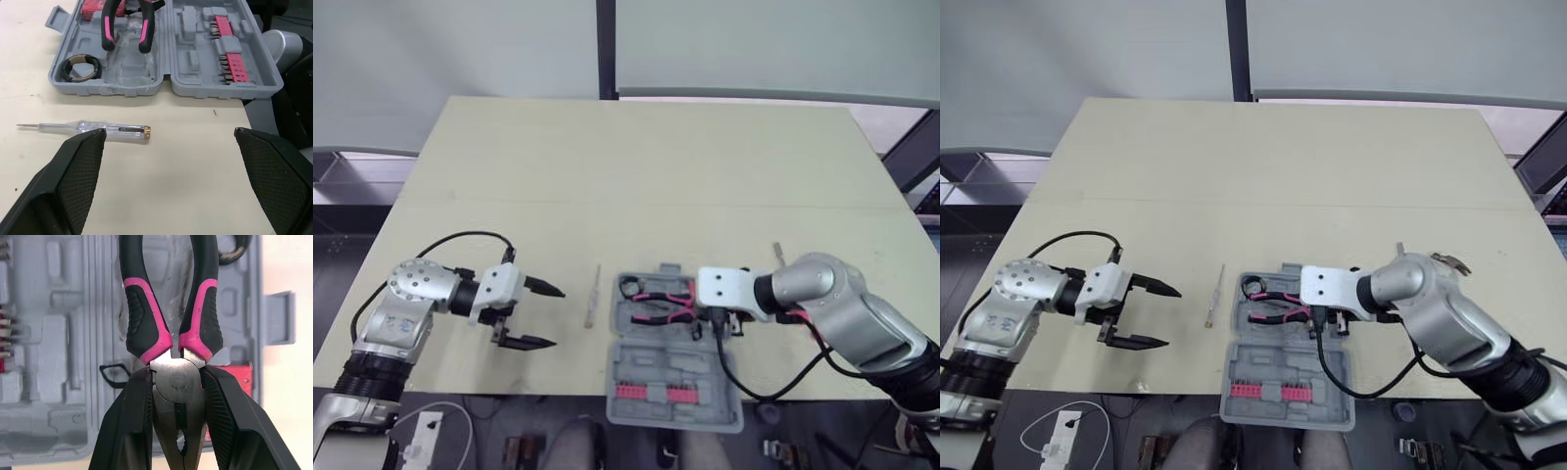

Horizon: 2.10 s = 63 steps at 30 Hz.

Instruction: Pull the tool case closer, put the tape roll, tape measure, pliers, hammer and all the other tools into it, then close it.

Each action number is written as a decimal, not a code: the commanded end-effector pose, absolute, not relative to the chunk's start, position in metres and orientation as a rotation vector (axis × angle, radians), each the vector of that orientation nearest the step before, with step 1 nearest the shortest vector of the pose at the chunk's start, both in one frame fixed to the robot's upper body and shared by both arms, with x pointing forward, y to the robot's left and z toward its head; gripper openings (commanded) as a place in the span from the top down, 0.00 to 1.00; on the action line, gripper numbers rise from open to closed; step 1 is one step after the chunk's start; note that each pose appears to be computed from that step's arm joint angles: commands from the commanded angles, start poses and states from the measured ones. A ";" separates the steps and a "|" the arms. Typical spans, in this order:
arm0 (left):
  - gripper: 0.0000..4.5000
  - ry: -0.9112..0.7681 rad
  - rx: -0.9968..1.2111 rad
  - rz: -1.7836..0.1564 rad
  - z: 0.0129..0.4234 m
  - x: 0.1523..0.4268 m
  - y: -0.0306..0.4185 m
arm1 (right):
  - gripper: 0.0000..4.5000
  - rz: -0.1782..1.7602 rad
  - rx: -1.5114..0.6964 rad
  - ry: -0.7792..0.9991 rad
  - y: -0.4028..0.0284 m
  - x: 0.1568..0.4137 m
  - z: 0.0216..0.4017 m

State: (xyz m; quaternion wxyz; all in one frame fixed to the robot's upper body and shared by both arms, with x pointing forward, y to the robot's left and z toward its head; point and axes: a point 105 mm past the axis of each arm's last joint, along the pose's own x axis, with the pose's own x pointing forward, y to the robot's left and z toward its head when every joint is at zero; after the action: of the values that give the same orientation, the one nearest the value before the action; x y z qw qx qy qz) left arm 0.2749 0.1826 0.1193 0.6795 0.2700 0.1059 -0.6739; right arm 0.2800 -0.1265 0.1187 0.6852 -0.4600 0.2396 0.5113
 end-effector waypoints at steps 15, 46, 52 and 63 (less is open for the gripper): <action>0.00 0.185 0.663 -1.488 0.123 0.290 0.178 | 0.79 1.151 -1.093 0.528 -0.101 0.286 0.111; 0.00 0.136 0.721 -1.473 0.139 0.298 0.166 | 0.15 1.182 -0.876 0.411 -0.088 0.296 0.137; 0.00 0.097 0.717 -1.494 0.148 0.295 0.156 | 0.01 1.232 -0.560 0.270 -0.089 0.290 0.142; 0.00 0.077 0.713 -1.490 0.147 0.295 0.150 | 0.99 1.165 -0.271 0.123 -0.097 0.297 0.090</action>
State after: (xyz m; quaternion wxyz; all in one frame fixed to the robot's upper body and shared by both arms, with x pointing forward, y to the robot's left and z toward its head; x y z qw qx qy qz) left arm 0.2961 0.1559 0.1385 0.6813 0.3062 0.0568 -0.6624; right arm 0.2980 -0.0987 0.0833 0.8246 -0.1367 0.0837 0.5425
